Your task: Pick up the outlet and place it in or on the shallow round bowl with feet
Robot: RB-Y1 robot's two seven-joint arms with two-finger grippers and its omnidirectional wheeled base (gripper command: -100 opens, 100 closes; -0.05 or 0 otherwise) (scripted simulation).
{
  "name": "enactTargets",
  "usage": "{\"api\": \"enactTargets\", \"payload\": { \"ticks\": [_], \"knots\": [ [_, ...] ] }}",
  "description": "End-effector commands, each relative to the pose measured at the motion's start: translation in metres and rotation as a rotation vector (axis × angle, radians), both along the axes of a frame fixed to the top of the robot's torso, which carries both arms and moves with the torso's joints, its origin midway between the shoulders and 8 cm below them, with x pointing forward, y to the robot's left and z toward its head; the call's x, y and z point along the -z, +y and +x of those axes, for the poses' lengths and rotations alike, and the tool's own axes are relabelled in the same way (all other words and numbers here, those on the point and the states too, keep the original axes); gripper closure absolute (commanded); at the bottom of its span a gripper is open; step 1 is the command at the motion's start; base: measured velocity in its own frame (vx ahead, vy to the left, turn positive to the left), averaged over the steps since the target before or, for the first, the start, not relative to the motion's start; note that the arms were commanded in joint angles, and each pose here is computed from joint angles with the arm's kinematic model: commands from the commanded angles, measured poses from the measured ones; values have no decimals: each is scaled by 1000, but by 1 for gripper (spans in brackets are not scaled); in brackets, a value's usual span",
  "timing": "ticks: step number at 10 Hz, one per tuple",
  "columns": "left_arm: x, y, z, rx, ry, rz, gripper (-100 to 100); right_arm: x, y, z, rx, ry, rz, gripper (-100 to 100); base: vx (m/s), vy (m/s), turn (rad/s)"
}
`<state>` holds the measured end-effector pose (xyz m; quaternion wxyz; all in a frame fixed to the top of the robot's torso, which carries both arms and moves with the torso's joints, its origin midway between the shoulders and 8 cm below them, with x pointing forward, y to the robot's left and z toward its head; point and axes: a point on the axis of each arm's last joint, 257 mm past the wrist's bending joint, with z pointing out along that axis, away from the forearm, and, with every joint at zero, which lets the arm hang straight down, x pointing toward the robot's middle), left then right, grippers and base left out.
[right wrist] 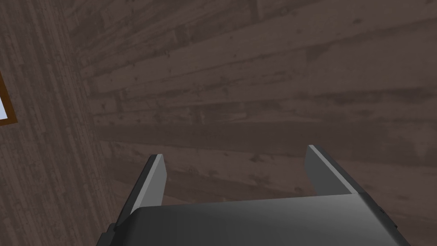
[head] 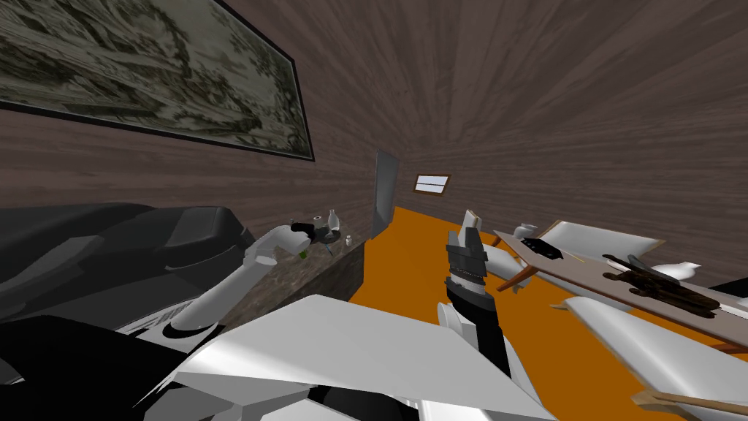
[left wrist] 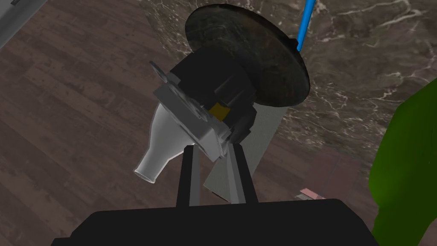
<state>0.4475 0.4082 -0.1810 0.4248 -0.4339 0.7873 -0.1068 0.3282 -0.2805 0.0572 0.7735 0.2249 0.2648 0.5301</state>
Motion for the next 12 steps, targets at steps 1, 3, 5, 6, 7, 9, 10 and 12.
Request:
{"api": "enactTargets", "payload": {
  "ticks": [1, 3, 5, 6, 7, 9, 10, 12],
  "knots": [
    [9, 9, -2, -17, 39, 7, 100, 0, 0, 0, 0, 0, 0, 0, 95, 10, -40],
    [21, 19, -5, -37, 88, 15, 100, 0, 0, 0, 0, 0, 0, 0, 100, -2, -26],
    [32, 29, -9, -56, 135, 20, 100, 0, 0, 0, 0, 0, 0, 0, 108, -7, -23],
    [37, 34, -11, -65, 156, 21, 100, 0, 0, 0, 0, 0, 0, 0, 90, 8, -17],
    [41, 37, -12, -72, 176, 22, 100, 0, 0, 0, 0, 0, 0, 0, 88, 11, -14],
    [42, 40, -11, -76, 186, 22, 100, 0, 0, 0, 0, 0, 0, 0, 75, 4, -19],
    [43, 40, -12, -77, 191, 23, -100, 0, 0, 0, 0, 0, 0, 0, 10, 1, 0],
    [43, 40, -12, -77, 190, 23, -100, 0, 0, 0, 0, 0, 0, 0, 0, 0, 0]
  ]
}}
